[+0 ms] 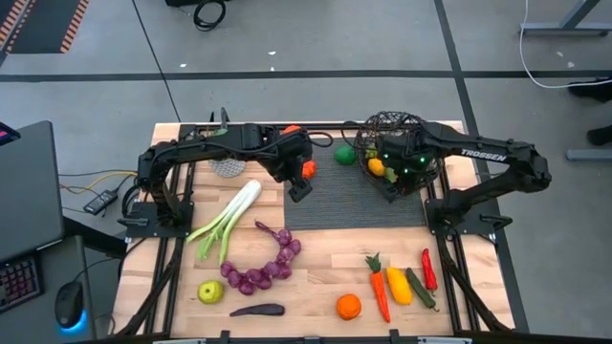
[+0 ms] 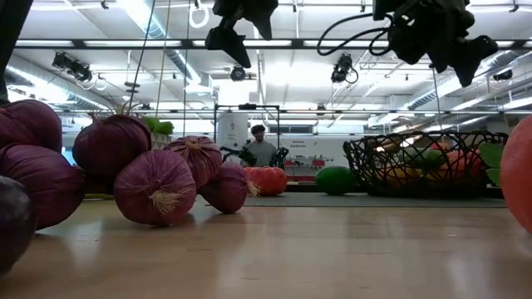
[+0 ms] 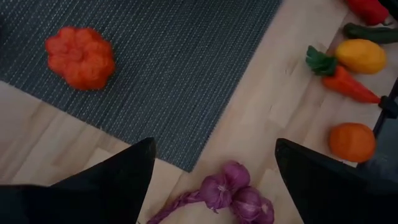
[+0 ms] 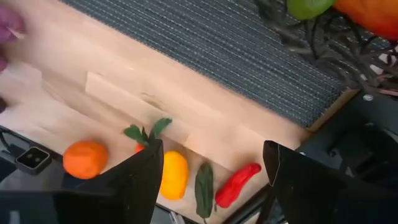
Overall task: Build produce basket
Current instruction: Put the orange carrot into the black basket
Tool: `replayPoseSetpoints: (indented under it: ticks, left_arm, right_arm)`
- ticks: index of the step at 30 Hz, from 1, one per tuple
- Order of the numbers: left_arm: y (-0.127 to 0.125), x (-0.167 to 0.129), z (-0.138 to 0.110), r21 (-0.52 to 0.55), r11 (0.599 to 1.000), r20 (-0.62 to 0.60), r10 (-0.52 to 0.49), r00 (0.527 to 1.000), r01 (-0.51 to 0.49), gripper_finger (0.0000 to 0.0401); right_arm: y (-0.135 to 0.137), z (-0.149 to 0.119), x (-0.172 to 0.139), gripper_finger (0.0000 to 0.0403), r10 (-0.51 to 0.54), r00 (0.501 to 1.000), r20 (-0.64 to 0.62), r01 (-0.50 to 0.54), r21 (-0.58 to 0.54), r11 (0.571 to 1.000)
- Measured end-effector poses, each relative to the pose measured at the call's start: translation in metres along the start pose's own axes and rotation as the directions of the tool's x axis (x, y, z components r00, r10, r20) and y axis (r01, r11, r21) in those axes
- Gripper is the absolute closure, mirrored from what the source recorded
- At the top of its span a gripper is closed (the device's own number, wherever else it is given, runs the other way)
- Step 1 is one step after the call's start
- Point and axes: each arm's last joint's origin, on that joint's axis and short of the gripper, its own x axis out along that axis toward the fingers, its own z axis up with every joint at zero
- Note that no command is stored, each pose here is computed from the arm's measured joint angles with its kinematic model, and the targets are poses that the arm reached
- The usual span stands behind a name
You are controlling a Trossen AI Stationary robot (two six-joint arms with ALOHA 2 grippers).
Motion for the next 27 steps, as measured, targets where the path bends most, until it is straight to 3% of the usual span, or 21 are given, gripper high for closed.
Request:
replayPoseSetpoints:
  ticks: [7,17,27]
  left_arm:
    - [-0.001,0.0,0.001,0.052,0.999,0.014,-0.007,1.0,0.007,0.0064]
    - [-0.008,-0.002,0.017,0.072,0.995,0.174,-0.086,0.981,0.074,0.0064]
    - [-0.01,-0.002,0.016,0.025,0.996,0.177,-0.089,0.98,0.086,0.0064]
  right_arm:
    - [0.015,-0.017,0.007,0.0125,-0.018,1.0,0.01,0.018,-0.033,0.999]
    - [0.04,-0.053,0.019,0.0125,-0.002,0.999,0.051,0.003,-0.019,1.0]
    - [0.051,-0.091,0.036,0.011,0.008,1.0,0.017,-0.008,-0.012,1.0]
